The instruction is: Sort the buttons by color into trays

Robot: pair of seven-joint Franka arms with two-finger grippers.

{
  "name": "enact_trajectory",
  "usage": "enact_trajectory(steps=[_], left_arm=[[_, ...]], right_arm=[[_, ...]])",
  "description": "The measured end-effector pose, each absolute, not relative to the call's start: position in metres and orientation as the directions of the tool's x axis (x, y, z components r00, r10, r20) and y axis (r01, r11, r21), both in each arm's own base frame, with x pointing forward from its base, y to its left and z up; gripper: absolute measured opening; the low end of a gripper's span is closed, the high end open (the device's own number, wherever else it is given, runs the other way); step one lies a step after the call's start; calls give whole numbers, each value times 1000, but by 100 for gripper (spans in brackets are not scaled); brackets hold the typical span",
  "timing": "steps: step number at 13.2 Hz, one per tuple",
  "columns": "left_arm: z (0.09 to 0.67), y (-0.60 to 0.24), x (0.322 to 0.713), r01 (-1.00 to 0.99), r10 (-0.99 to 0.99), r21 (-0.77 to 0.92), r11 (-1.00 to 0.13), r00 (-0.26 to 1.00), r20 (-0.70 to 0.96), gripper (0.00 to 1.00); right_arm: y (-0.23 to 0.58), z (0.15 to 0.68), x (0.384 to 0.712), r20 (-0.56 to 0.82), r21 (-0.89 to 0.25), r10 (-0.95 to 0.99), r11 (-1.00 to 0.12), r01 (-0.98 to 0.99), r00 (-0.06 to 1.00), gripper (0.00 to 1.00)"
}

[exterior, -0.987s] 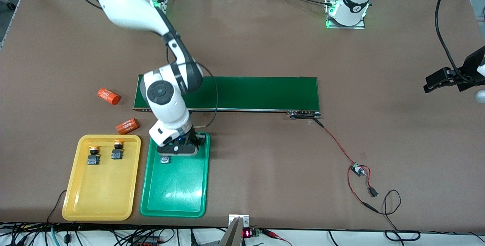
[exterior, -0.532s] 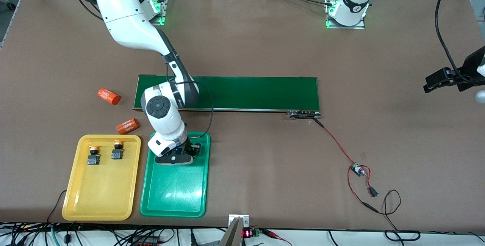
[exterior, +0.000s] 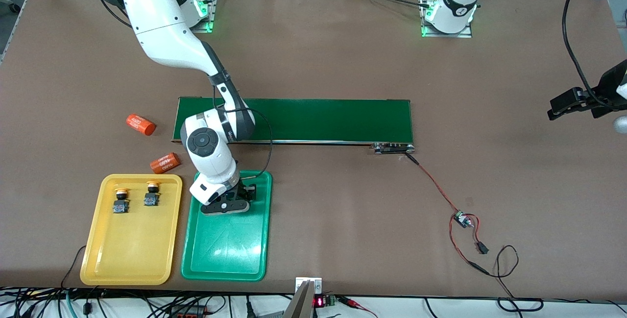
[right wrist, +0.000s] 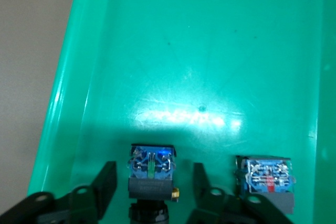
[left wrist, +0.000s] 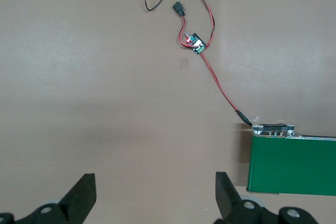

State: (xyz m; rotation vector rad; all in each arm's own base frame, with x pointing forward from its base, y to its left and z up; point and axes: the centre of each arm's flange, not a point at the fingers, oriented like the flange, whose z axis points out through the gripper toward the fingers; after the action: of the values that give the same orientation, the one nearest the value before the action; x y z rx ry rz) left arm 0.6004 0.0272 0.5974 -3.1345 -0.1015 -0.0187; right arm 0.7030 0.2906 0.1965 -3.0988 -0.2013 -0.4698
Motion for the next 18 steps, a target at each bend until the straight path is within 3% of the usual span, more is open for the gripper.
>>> enact_trajectory(steps=[2, 3, 8, 13, 18], left_arm=[[597, 25, 600, 61, 61, -5, -998, 998, 12, 100], [597, 23, 601, 58, 58, -4, -998, 998, 12, 100], [599, 21, 602, 53, 53, -4, -999, 998, 26, 100], [600, 20, 602, 52, 52, -3, -999, 998, 31, 100], [603, 19, 600, 51, 51, -4, -999, 998, 35, 100]], right_arm=[[292, 203, 705, 304, 15, 126, -992, 128, 944, 96], [292, 210, 706, 300, 16, 125, -992, 126, 946, 100], [278, 310, 696, 140, 58, 104, -994, 96, 985, 100], [211, 415, 664, -101, 104, 86, -990, 96, 991, 100], [128, 488, 615, -129, 76, 35, -996, 45, 991, 100]])
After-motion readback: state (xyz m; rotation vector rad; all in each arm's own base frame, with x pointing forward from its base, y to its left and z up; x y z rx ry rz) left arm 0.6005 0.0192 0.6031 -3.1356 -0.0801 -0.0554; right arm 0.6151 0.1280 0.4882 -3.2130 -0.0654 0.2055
